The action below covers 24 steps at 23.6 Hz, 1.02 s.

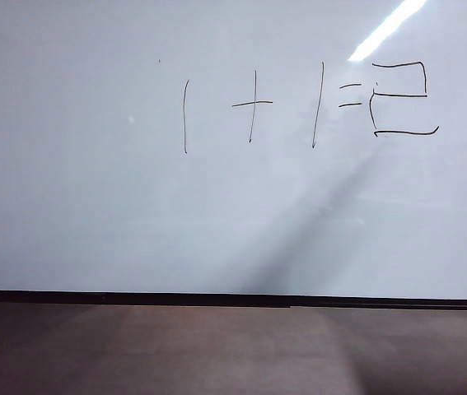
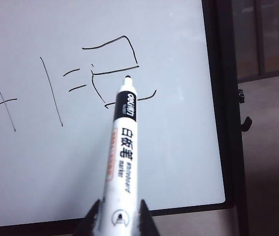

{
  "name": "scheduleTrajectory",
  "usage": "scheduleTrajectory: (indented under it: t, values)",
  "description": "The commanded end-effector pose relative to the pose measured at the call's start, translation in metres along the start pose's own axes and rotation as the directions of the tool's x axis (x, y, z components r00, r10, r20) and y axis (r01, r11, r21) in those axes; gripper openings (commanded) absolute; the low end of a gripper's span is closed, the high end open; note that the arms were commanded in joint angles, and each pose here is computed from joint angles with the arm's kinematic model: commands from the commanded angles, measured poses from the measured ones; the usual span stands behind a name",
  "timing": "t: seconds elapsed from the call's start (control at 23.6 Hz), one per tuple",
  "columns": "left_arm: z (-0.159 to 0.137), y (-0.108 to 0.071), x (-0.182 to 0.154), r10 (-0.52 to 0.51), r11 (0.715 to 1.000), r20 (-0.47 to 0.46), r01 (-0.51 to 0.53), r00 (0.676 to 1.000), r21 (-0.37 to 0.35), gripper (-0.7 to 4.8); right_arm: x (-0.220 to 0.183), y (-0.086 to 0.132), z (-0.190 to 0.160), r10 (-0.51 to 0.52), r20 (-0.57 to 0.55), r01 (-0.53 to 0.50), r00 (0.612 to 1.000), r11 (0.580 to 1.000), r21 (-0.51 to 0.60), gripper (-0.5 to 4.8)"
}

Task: Reach to the right to find the marker pen, pick it up, and write the answer to the math problem on the whiteboard.

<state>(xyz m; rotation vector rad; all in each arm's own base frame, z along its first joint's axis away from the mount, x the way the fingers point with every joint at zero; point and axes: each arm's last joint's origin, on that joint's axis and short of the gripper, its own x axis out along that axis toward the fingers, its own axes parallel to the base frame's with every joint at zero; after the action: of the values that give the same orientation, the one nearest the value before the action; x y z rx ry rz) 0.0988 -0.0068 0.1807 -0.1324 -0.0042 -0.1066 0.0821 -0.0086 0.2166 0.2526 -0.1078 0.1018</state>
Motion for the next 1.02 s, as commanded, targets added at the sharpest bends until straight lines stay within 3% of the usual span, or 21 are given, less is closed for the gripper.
scheduleTrajectory:
  t: [0.04, 0.34, 1.02]
  values:
    - [-0.0039, 0.0, -0.0012, -0.025, 1.0, 0.032, 0.025, 0.999, 0.007, -0.05, -0.0004, 0.001, 0.0026, 0.006, 0.015, -0.006, 1.0, 1.0, -0.004, -0.06]
    - [-0.012, 0.0021, -0.0019, 0.018, 0.997, 0.02, -0.02, 1.0, 0.076, -0.04, -0.0004, 0.001, 0.0026, 0.006, 0.015, -0.006, 1.0, 1.0, -0.004, -0.06]
    - [-0.012, 0.0024, -0.0019, 0.029, 0.989, 0.022, -0.032, 0.999, 0.143, -0.04, -0.0004, 0.001, 0.0026, 0.006, 0.015, -0.006, 1.0, 1.0, -0.004, -0.06]
